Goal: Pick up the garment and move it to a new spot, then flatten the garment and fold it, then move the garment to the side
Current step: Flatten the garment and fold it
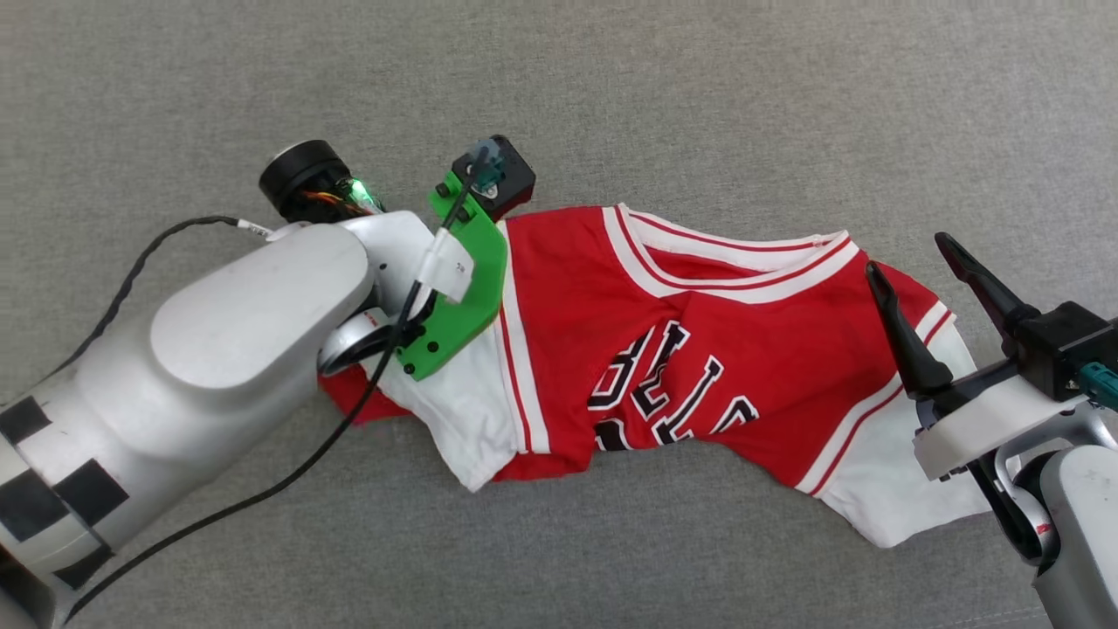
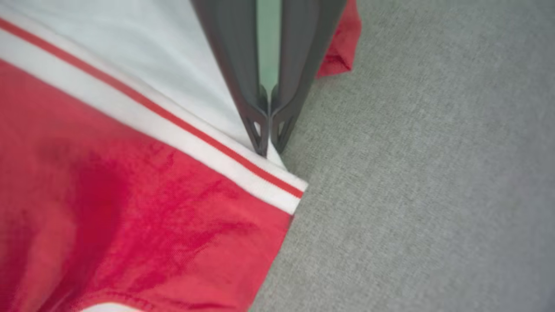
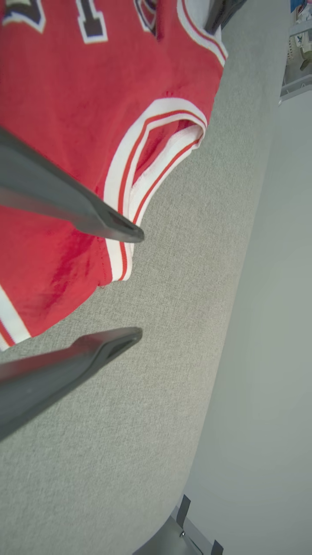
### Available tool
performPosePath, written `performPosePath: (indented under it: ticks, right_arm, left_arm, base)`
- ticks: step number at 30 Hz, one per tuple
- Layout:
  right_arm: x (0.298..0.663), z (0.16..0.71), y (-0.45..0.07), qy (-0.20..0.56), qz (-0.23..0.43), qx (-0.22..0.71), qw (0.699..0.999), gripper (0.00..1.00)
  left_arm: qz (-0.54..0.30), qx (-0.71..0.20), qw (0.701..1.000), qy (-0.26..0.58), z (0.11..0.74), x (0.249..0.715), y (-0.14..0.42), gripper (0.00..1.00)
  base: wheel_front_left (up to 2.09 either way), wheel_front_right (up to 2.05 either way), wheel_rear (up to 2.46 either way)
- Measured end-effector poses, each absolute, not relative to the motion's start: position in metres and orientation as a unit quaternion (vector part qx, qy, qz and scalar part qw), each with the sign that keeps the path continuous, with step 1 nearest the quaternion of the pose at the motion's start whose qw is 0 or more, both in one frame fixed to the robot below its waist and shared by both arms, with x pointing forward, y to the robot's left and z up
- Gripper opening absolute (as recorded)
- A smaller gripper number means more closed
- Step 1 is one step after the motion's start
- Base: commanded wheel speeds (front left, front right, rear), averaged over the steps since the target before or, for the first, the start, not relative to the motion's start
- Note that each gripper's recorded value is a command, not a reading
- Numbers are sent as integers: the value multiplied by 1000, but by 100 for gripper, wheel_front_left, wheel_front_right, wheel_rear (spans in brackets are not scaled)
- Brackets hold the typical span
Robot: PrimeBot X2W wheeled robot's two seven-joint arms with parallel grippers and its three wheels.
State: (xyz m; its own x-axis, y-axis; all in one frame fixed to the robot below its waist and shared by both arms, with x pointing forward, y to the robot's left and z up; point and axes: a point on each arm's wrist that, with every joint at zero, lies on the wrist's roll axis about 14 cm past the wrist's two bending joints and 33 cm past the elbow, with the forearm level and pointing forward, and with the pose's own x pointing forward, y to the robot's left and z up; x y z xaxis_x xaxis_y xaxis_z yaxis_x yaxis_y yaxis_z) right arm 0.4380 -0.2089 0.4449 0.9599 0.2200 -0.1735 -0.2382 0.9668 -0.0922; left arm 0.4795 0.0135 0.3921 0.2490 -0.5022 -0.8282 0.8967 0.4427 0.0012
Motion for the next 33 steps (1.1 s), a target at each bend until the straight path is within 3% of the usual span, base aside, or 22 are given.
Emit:
performPosePath:
  ticks: [7,13,17,21,27,28,29,33]
  right_arm:
    - [440,455,-196,61,129,-47,989,100]
    - [445,457,-192,51,133,-46,989,100]
    - [450,456,-193,47,129,-45,990,100]
    - [446,439,-209,66,103,-51,991,100]
    - [444,430,-217,80,93,-57,991,100]
    - [444,430,-217,79,94,-57,991,100]
    - [444,431,-217,78,94,-57,991,100]
    - [446,437,-215,68,95,-56,992,100]
  left_arm:
    - [-420,253,820,295,467,531,39,0]
    - [-376,283,846,251,497,573,57,0]
    - [-350,306,844,265,473,593,69,0]
    - [-366,252,823,354,367,573,55,0]
    - [-363,216,832,360,357,577,50,0]
    - [-362,211,836,356,358,578,50,44]
    - [-361,204,840,349,361,579,50,100]
    - [-354,181,866,302,383,588,51,100]
  base:
    - [0,0,0]
    - [0,0,0]
    - [0,0,0]
    - [0,0,0]
    - [0,0,0]
    - [0,0,0]
    - [0,0,0]
    - [0,0,0]
